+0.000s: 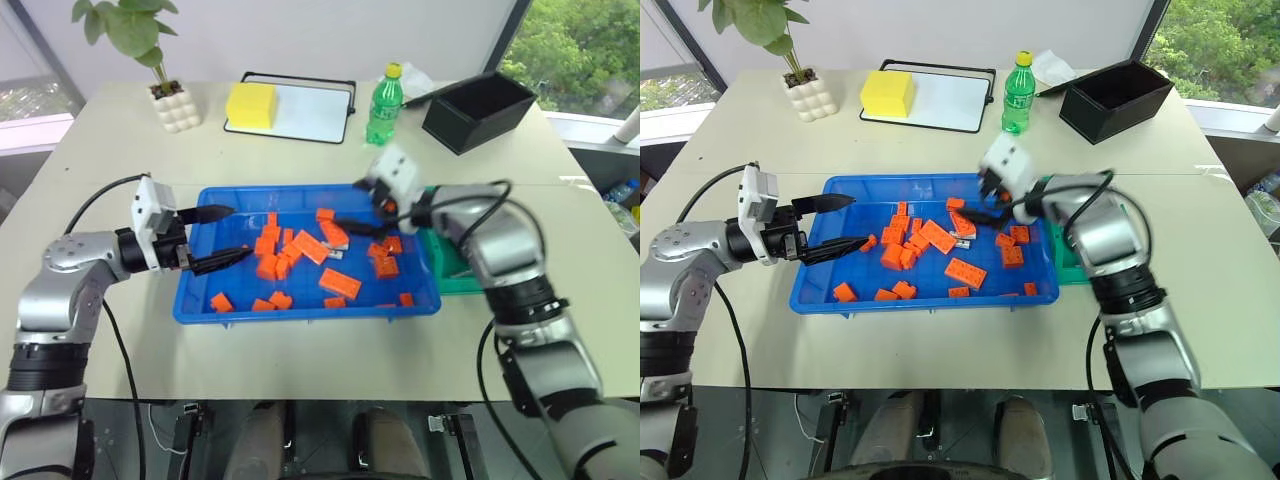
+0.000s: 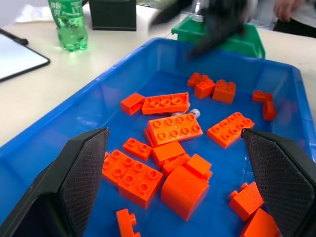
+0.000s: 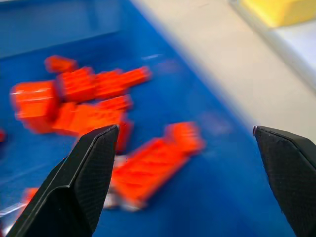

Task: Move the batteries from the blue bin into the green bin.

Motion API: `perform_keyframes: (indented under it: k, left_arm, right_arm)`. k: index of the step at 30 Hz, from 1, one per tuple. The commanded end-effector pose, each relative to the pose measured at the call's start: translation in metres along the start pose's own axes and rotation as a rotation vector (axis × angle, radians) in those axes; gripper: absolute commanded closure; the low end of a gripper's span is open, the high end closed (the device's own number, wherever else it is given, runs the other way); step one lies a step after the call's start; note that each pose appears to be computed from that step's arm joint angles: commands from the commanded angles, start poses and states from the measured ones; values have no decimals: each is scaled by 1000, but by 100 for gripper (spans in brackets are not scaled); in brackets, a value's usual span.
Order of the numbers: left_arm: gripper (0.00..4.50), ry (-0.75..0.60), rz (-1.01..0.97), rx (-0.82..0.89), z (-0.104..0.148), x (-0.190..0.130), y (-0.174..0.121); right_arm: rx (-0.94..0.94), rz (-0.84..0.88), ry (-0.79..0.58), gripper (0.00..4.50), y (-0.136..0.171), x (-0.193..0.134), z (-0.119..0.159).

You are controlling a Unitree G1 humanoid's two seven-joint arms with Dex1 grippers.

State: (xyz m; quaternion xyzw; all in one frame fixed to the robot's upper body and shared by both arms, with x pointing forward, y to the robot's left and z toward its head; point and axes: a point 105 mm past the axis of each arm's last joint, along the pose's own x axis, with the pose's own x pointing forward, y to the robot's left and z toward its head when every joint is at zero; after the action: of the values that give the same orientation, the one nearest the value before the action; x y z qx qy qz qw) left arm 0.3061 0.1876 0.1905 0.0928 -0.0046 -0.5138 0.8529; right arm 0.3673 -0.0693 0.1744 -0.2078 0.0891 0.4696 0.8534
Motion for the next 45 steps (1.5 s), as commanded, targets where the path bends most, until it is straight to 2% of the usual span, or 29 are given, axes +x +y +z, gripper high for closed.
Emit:
perform_keyframes:
  k: [1, 8, 15, 22, 33, 36, 41, 45]
  left_arm:
    - [0, -19, 40, 47, 16, -11, -3]
    - [0, -31, 99, 26, 16, -19, -8]
    - [0, -59, 120, 10, 16, -13, -13]
    - [0, -73, 135, 9, 18, -11, -13]
    - [0, -77, 161, 5, 18, -13, -14]
    - [0, -78, 168, 7, 18, -13, -14]
    - [0, -78, 175, 9, 18, -13, -13]
    - [0, -80, 178, 7, 17, -12, -12]
  right_arm:
    - [-45, 12, -34, 4, 16, 3, 11]
    - [-28, 62, -34, 4, 40, 15, 7]
    - [-78, 93, -41, 4, 53, 28, 8]
    - [-179, 98, 7, 4, 51, 41, -6]
    - [-170, 85, 13, 4, 43, 52, -10]
    - [-176, 89, 18, 83, 43, 52, -12]
    - [-182, 81, 5, 323, 42, 51, -6]
    - [-203, 68, -22, 323, 39, 49, 6]
